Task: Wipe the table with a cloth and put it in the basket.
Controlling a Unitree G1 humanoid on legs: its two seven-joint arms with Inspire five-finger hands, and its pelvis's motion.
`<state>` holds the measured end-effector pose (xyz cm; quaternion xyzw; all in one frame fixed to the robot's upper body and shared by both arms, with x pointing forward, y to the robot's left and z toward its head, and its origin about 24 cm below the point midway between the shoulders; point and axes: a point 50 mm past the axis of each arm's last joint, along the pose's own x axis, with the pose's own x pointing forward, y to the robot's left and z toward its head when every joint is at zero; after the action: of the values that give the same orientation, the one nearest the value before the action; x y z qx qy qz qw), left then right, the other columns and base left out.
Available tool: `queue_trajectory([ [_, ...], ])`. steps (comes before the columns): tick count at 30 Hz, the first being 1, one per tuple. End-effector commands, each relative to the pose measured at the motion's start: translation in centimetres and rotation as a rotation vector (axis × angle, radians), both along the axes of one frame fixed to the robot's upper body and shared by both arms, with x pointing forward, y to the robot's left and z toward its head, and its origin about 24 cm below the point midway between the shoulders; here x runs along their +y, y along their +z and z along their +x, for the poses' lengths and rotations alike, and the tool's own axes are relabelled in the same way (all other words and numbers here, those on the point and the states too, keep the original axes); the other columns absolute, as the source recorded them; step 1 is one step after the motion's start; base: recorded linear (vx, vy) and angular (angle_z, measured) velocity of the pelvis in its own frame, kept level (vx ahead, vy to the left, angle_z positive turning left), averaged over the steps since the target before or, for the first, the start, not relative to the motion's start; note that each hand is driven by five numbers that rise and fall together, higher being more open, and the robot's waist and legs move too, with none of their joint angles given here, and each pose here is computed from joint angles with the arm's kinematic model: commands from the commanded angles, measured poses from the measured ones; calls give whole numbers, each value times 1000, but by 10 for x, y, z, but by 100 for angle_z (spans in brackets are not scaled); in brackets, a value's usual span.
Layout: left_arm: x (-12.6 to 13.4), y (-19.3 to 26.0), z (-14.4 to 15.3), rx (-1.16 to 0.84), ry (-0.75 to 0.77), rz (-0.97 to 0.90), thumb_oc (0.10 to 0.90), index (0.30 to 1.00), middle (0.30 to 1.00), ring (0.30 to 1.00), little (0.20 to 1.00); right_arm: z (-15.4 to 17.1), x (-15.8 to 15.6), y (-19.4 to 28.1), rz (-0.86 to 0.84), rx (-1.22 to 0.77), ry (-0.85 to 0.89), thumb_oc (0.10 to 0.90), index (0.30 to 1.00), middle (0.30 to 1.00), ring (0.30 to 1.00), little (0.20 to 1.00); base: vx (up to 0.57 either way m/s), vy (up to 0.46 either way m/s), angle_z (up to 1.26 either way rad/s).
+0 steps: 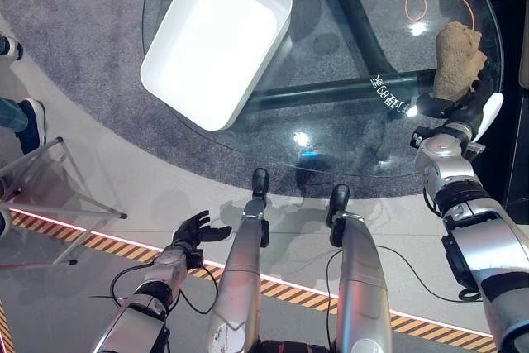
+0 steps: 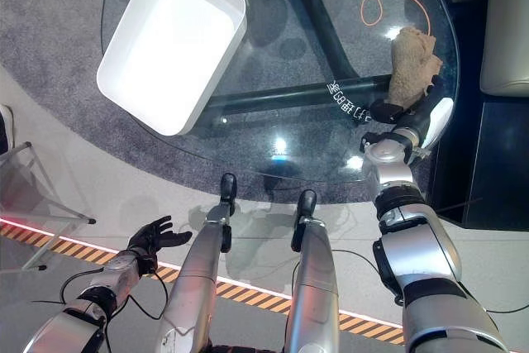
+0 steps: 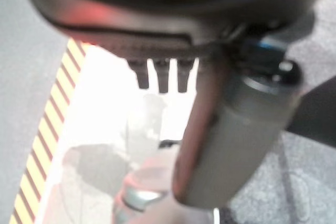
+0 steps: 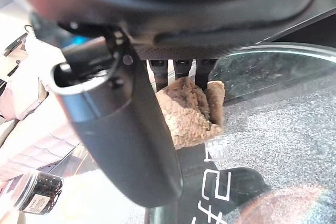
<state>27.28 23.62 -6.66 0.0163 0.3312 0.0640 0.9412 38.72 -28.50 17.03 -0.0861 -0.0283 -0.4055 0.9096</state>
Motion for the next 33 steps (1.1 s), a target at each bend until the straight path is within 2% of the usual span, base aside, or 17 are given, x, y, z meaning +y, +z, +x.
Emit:
queue_trajectory([
  [1, 18, -9, -16, 63, 24, 63, 800, 900, 900, 900, 900, -11, -38, 31, -20, -57, -87, 800, 900, 900, 900, 900, 0, 0, 0],
  [2, 18, -9, -16, 62, 24, 63, 800, 900, 900, 900, 900, -11, -39, 29, -13, -38, -91, 800, 900, 900, 900, 900, 0, 0, 0],
  [3, 18, -9, -16, 62, 23, 64, 800, 900, 900, 900, 900, -11, -41, 26, -2, -17, -91, 764, 869, 869, 869, 864, 0, 0, 0],
  [4, 18, -9, -16, 62, 23, 64, 800, 900, 900, 900, 900, -11, -41, 26, 0, -14, -91, 646, 768, 768, 768, 746, 0, 0, 0],
  [5, 19, -7, -14, 60, 22, 64, 800, 900, 900, 900, 900, -12, -44, 23, -1, 21, -97, 265, 441, 441, 441, 365, 0, 0, 0],
  [6, 21, -7, -14, 59, 22, 65, 800, 900, 900, 900, 900, -13, -46, 18, 9, 57, -90, 100, 300, 300, 300, 200, 0, 0, 0],
  [22, 21, -3, -9, 67, 9, 76, 800, 900, 900, 900, 900, -15, -54, 6, 56, 202, -58, 100, 300, 300, 300, 200, 3, -9, 3],
  [29, 22, -2, -8, 68, 13, 78, 800, 900, 900, 900, 900, -14, -53, 7, 39, 205, -46, 100, 300, 300, 300, 200, 0, 0, 0],
  [33, 22, -2, -8, 66, 10, 78, 800, 900, 900, 900, 900, -10, -47, 13, -46, 197, -1, 100, 300, 300, 300, 200, 0, 0, 0],
])
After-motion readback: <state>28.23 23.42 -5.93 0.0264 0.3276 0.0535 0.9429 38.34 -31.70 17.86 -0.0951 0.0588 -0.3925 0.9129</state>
